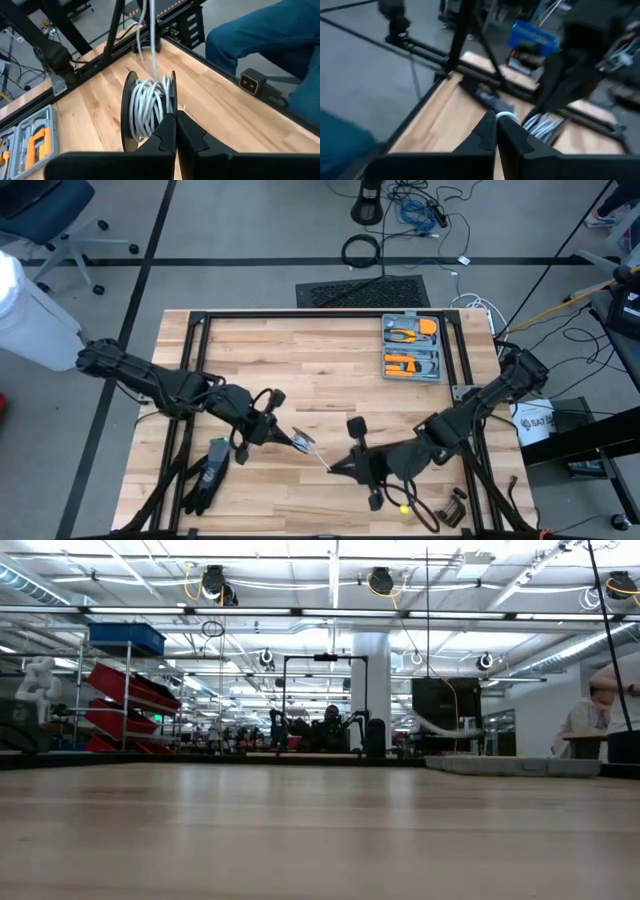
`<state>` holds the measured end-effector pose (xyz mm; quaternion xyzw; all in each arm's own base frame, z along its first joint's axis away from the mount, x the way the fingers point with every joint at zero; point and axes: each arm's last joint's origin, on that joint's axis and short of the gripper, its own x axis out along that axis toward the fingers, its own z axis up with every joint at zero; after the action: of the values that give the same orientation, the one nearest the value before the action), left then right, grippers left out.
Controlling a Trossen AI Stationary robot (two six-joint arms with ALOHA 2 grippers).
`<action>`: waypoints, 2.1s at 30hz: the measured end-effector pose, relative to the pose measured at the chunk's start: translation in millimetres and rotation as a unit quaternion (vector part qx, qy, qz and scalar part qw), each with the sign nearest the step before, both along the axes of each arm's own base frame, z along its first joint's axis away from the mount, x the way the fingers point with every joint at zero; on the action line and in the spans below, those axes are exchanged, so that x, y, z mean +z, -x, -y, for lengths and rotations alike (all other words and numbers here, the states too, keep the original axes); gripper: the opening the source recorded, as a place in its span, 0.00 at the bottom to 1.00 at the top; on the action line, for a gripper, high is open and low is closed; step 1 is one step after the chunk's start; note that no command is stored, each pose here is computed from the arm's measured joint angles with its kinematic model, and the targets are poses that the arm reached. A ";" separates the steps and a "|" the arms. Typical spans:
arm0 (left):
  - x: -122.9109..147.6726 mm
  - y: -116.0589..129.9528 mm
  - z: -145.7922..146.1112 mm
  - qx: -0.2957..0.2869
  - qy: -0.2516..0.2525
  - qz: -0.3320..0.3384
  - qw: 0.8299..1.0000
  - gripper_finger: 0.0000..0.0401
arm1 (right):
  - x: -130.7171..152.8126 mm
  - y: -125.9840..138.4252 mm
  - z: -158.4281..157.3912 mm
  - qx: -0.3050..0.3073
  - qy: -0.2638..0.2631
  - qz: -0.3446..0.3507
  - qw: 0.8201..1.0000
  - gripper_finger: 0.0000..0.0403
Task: Coil cords
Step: Coil the white wire onto the spool
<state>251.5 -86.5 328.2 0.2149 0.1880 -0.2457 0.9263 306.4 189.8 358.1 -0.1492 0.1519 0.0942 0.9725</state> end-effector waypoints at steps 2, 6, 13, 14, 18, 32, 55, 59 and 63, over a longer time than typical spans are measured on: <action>-2.3 -2.4 0.5 -0.001 -0.003 -0.003 1.000 0.00 | 3.1 -5.4 6.9 -0.007 0.011 0.017 1.000 0.00; -6.4 -7.3 1.2 -0.010 0.002 -0.009 1.000 0.00 | 7.5 -15.1 21.4 -0.019 0.039 0.043 0.998 0.00; -10.4 -17.7 1.0 -0.045 0.016 0.000 0.999 0.00 | 7.6 -27.8 46.6 -0.016 0.047 0.041 0.998 0.00; -11.3 -19.4 1.3 -0.050 0.017 0.002 0.999 0.00 | 7.5 -29.2 49.3 -0.010 0.045 0.040 0.998 0.00; -15.4 -26.2 1.2 -0.062 0.017 0.007 0.998 0.00 | 7.2 -33.7 59.4 -0.001 0.042 0.037 0.998 0.00; -12.9 -33.2 1.9 -0.102 0.028 0.043 0.993 0.00 | -3.3 -53.1 81.6 0.051 0.015 0.025 0.998 0.00; -6.4 -33.1 7.7 -0.152 0.016 0.094 0.984 0.00 | -29.3 -72.2 90.2 0.063 -0.022 -0.023 0.997 0.00; -4.1 -31.9 9.1 -0.156 0.018 0.102 0.982 0.00 | -32.9 -70.6 90.5 0.055 -0.040 -0.049 0.996 0.00; -4.2 -31.6 9.0 -0.156 0.018 0.100 0.983 0.00 | -38.1 -68.1 90.9 0.042 -0.061 -0.084 0.994 0.00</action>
<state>283.0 -95.5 324.0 0.2488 0.0541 -0.3672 0.8946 374.5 99.0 320.1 -0.0869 0.2208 0.1564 0.9588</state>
